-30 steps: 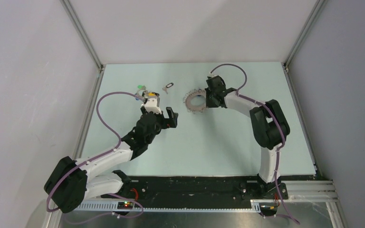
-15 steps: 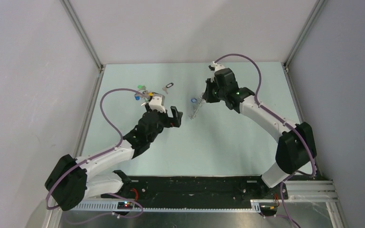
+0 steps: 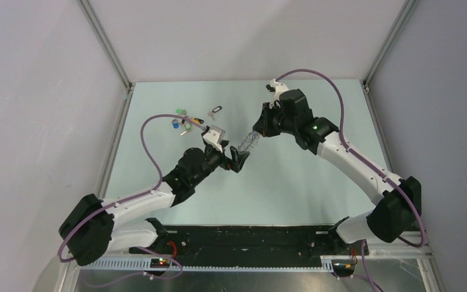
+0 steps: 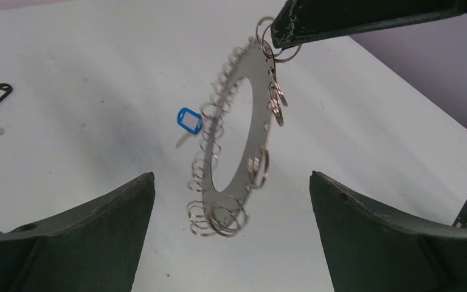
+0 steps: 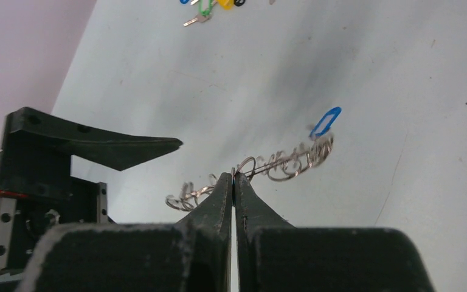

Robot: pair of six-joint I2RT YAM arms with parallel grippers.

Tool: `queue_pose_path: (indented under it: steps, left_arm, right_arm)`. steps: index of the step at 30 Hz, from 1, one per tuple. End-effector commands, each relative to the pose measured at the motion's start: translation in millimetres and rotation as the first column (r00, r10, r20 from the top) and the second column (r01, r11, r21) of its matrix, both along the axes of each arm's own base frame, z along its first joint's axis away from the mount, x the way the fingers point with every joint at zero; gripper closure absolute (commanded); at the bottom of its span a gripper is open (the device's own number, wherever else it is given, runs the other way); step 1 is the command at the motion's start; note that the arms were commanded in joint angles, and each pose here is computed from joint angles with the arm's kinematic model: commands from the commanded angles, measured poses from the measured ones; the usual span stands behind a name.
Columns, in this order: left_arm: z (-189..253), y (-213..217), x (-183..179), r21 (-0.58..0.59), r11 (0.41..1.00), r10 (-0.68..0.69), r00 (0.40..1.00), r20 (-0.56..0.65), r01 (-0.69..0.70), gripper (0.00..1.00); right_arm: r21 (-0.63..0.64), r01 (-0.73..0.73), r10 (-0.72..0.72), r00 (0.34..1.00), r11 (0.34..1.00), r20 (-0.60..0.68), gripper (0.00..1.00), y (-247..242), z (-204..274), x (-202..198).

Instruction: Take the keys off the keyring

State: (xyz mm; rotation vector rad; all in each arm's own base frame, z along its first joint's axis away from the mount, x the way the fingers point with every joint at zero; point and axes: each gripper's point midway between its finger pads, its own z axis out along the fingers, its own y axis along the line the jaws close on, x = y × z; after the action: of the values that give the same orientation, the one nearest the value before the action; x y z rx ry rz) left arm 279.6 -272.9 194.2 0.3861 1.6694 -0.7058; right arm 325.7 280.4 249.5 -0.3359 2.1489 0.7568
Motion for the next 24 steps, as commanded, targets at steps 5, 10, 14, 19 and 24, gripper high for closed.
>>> queue_pose_path:
  steps: [5, 10, 14, 19, 24]
  left_arm:
    - [9, -19, -1, -0.003, 0.997, -0.082, 0.996, 0.04, 0.082, 0.16]
    - [10, -19, 1, 0.014, 0.997, -0.08, 0.996, 0.038, 0.079, 0.68]
    - [9, -16, 2, 0.025, 0.997, -0.068, 0.997, 0.037, 0.067, 1.0]
    - [13, -23, -9, 0.044, 0.988, -0.152, 0.986, 0.069, 0.15, 1.0]
    - [22, -34, -28, 0.071, 0.962, -0.268, 0.957, 0.109, 0.262, 1.0]
  right_arm:
    - [0.078, -0.104, 0.098, 0.992, 0.992, 0.08, 1.0, 19, 39, -27]
    - [0.101, -0.127, 0.117, 0.988, 0.987, 0.099, 1.0, 21, 52, -38]
    - [0.075, -0.118, 0.109, 0.988, 0.99, 0.109, 0.79, 12, 54, -43]
    - [-0.013, -0.063, 0.064, 0.985, 0.998, 0.162, 0.4, -24, 51, -46]
    - [0.041, -0.041, 0.026, 0.95, 0.998, 0.313, 0.35, -62, 70, -53]
